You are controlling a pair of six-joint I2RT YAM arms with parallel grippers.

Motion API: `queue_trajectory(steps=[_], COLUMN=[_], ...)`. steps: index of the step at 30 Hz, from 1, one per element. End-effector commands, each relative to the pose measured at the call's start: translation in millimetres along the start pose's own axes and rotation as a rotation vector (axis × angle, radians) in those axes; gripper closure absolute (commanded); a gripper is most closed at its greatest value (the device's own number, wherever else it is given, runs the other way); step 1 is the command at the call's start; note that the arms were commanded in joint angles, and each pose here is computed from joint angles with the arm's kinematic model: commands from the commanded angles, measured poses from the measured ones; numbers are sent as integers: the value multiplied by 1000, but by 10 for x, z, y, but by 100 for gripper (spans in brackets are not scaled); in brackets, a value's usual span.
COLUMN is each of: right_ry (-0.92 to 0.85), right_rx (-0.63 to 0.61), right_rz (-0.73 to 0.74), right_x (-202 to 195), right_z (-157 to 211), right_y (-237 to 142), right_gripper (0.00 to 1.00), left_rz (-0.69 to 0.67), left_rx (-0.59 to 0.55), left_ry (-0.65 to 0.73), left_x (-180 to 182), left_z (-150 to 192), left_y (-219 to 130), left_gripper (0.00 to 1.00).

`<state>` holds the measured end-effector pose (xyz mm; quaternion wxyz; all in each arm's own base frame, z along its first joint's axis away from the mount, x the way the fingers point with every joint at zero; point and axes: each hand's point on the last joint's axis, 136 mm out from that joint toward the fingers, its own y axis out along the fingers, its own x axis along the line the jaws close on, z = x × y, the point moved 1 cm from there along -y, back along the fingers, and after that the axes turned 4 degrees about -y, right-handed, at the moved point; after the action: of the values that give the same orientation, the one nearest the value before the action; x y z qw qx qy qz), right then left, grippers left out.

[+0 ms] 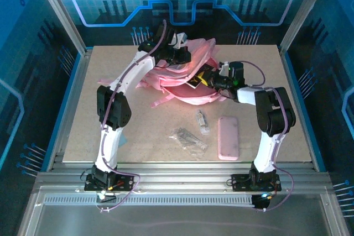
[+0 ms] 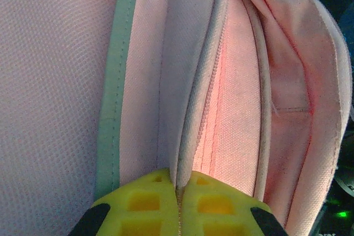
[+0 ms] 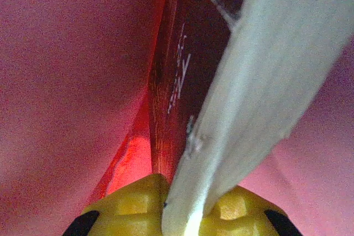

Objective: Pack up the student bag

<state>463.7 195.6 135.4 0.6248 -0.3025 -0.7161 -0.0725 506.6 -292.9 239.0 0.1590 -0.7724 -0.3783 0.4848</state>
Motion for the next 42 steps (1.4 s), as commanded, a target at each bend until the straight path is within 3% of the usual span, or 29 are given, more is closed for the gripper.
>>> queue_trajectory(steps=[1,8,11,25,28,31,34,37,42], right_ry=[-187,-248,-269,-315,-299,-297,-260,-247,-273], right_rx=[-11,-70,-78,184,202,141,145,168,97], right_rz=[-182,-60,-33,-55,25,178,184,175,293], right_x=[720,755,746,730,535,170,29,41,60], right_z=[-26,-22,-28,14,-22,-191,-290,-296,-316], right_y=[-302,-770,-794,295,504,557,579,529,-16], right_gripper=[100,100,100,100,100,100,89,66,40], left_rz=[147,117,118,191,187,195,185,152,122], left_rx=[-126,-166,-172,-85,-82,-79,-79,-86,-101], left_ry=[98,118,119,109,96,69,53,33,-24], left_x=[-585,-527,-529,-666,-642,-655,-643,-570,-422], left_z=[-303,-429,-453,-251,-249,-232,-188,-166,-156], left_y=[-559,-752,-803,-873,-851,-816,-730,-612,-445], left_gripper=[100,100,100,100,100,100,100,100,100])
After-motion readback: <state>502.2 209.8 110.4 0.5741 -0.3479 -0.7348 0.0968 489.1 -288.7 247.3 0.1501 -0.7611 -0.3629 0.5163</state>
